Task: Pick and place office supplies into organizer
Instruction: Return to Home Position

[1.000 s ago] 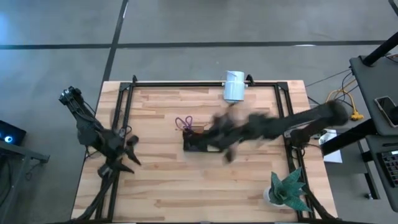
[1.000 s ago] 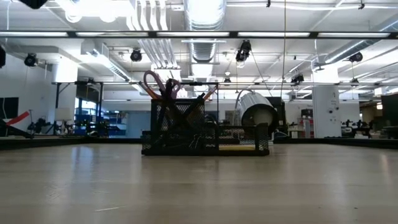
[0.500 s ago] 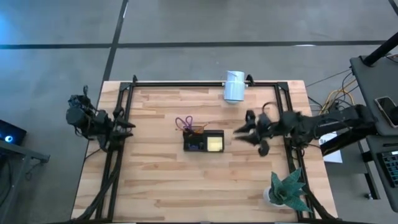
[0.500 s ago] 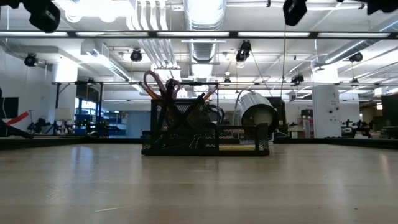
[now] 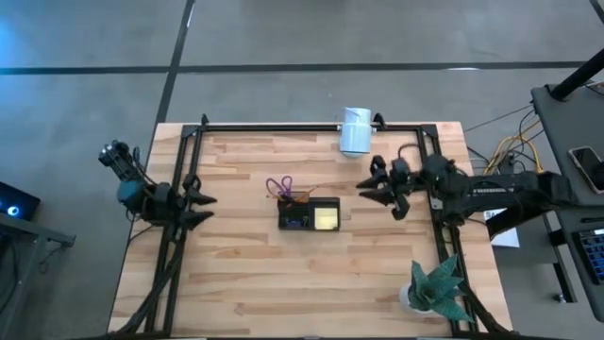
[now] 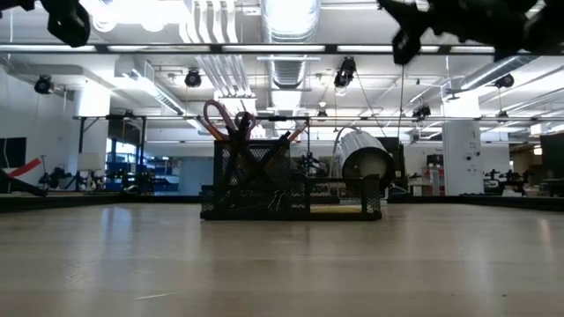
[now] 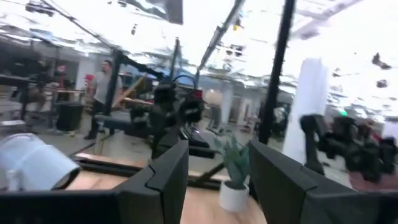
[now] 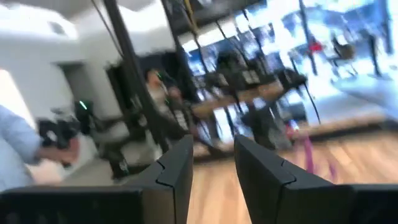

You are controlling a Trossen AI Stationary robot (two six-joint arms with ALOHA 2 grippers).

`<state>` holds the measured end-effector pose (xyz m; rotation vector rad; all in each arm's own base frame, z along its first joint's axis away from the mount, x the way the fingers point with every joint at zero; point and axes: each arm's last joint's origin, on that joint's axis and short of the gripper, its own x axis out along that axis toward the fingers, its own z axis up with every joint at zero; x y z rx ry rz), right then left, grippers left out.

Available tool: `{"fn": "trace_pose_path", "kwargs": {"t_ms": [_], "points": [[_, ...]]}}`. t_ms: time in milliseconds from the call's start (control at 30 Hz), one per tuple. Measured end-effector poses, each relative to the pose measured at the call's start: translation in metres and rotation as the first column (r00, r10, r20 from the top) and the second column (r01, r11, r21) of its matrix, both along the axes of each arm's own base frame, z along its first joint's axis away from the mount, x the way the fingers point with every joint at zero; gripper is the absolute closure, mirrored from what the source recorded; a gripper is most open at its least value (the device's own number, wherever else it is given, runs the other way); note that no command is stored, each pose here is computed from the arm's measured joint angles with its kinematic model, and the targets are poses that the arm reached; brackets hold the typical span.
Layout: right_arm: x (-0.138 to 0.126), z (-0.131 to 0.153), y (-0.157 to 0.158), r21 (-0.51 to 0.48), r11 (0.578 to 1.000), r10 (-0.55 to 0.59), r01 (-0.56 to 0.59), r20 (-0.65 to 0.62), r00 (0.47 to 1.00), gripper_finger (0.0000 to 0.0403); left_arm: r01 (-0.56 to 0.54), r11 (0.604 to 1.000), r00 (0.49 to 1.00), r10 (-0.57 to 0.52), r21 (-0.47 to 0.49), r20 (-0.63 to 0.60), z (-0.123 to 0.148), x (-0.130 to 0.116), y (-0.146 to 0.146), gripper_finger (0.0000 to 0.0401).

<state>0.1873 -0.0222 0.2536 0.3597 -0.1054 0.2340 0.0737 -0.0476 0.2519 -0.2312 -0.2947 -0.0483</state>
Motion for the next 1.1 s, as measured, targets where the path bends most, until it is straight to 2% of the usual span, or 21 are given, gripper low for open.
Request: {"fn": "trace_pose_path", "kwargs": {"t_ms": [67,133,200,333,433,500,633,700,767,900,1033,1100], "points": [[0.005,0.012,-0.011,0.000,1.000,0.029,-0.029,0.030,0.999,0.0294,-0.018,1.000,1.000,0.018,0.004,-0.003,0.000,0.001,0.001,0.0251],[0.015,0.012,-0.023,0.008,0.997,0.081,-0.081,-0.011,0.997,0.0293,0.013,1.000,1.000,-0.012,-0.013,0.015,0.002,0.002,0.001,0.0251],[0.026,0.011,-0.036,0.009,0.994,0.110,-0.109,-0.058,0.992,0.0292,0.040,0.999,0.999,-0.040,0.022,-0.019,-0.008,0.009,-0.003,0.0251],[0.044,0.025,-0.061,-0.057,0.996,0.065,-0.066,-0.028,0.998,0.0292,-0.055,0.998,0.996,0.058,0.042,-0.074,-0.014,0.021,0.000,0.0251],[0.055,0.019,-0.076,-0.039,0.998,0.055,-0.058,-0.075,0.996,0.0296,-0.145,0.989,0.987,0.147,0.027,-0.070,-0.012,0.025,0.011,0.0251],[0.058,0.018,-0.080,-0.021,0.995,0.093,-0.096,-0.088,0.992,0.0298,-0.145,0.989,0.987,0.146,0.026,-0.062,-0.013,0.027,0.018,0.0251],[0.059,0.021,-0.082,-0.023,0.993,0.112,-0.114,-0.081,0.990,0.0301,-0.091,0.996,0.983,0.091,0.007,-0.161,-0.019,0.029,0.033,0.0251],[0.056,0.024,-0.081,-0.034,0.994,0.103,-0.106,-0.070,0.992,0.0301,-0.069,0.998,0.962,0.065,-0.003,-0.266,-0.027,0.027,0.039,0.0251],[0.051,0.028,-0.080,-0.057,0.994,0.089,-0.092,-0.046,0.995,0.0301,-0.068,0.998,0.962,0.064,-0.008,-0.264,-0.021,0.021,0.045,0.0251],[0.044,0.014,-0.079,-0.033,0.997,0.072,-0.075,-0.084,0.994,0.0305,-0.075,0.997,0.949,0.069,-0.009,-0.307,-0.020,0.007,0.050,0.0251],[0.039,-0.001,-0.078,-0.018,0.999,0.041,-0.043,-0.117,0.992,0.0304,-0.070,0.993,0.899,0.023,-0.093,-0.436,-0.039,0.002,0.050,0.0251],[0.037,-0.009,-0.079,-0.001,1.000,-0.007,0.007,-0.140,0.990,0.0302,-0.054,0.994,0.907,0.009,-0.094,-0.420,-0.038,0.002,0.049,0.0251]]}}
